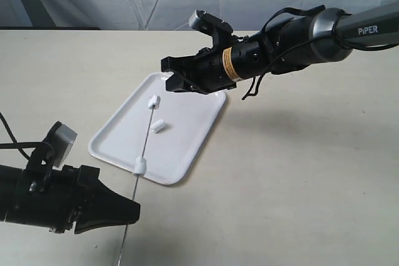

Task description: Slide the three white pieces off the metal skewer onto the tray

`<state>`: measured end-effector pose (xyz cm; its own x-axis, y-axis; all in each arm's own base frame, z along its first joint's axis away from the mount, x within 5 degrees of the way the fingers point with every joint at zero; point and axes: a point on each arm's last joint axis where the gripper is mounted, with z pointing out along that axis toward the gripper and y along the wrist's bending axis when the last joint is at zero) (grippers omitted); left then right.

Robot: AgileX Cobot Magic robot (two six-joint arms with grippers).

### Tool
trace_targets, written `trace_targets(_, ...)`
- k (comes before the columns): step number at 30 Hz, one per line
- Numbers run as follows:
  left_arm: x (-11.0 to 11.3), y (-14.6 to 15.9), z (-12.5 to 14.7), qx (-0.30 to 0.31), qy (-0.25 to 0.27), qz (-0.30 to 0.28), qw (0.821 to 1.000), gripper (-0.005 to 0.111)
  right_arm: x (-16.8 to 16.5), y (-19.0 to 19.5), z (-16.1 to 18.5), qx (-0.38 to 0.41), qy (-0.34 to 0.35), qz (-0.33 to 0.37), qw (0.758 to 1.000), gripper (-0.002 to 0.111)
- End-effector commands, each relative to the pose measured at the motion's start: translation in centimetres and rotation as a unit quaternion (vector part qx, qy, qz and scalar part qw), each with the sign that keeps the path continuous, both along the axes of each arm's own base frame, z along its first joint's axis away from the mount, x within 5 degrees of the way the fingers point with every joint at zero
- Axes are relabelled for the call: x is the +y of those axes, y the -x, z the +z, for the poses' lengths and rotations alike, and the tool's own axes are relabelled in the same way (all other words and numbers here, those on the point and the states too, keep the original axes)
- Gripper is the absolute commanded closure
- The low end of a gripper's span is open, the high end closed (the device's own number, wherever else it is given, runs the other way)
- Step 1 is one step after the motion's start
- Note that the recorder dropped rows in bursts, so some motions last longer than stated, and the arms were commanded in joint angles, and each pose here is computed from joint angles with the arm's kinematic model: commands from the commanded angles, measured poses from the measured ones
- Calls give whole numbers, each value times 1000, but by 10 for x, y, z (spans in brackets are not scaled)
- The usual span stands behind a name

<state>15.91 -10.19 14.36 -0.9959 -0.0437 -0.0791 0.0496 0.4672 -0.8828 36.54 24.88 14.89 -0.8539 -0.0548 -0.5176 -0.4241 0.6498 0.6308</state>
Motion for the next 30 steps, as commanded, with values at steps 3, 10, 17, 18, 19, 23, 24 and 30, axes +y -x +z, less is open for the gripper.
trace_targets(3, 2, -5, -2, 1, -7, 39, 999, 107, 7, 11, 6, 31, -44, 58, 997, 93)
trace_targets(10, 3, -8, -3, -5, -22, 44, 999, 107, 9, 19, 6, 42, -47, 101, 993, 93)
trace_targets(17, 4, -12, -3, -10, -32, 57, 998, 107, 15, 25, 8, 49, -56, 119, 990, 93)
trace_targets(18, 4, -12, -3, -10, -29, 56, 998, 107, 18, 27, 7, 46, -52, 119, 990, 93)
trace_targets(19, 4, -12, -2, -10, -27, 55, 998, 107, 22, 29, 7, 43, -48, 119, 991, 93)
trace_targets(23, 3, -10, -1, -9, -20, 45, 999, 107, 35, 33, 4, 24, -25, 104, 994, 93)
trace_targets(24, 2, -10, -1, -9, -15, 42, 999, 107, 36, 32, 4, 22, -24, 94, 995, 93)
trace_targets(30, 1, -7, 1, -8, -4, 24, 1000, 107, 31, 24, 2, 9, -10, 58, 998, 93)
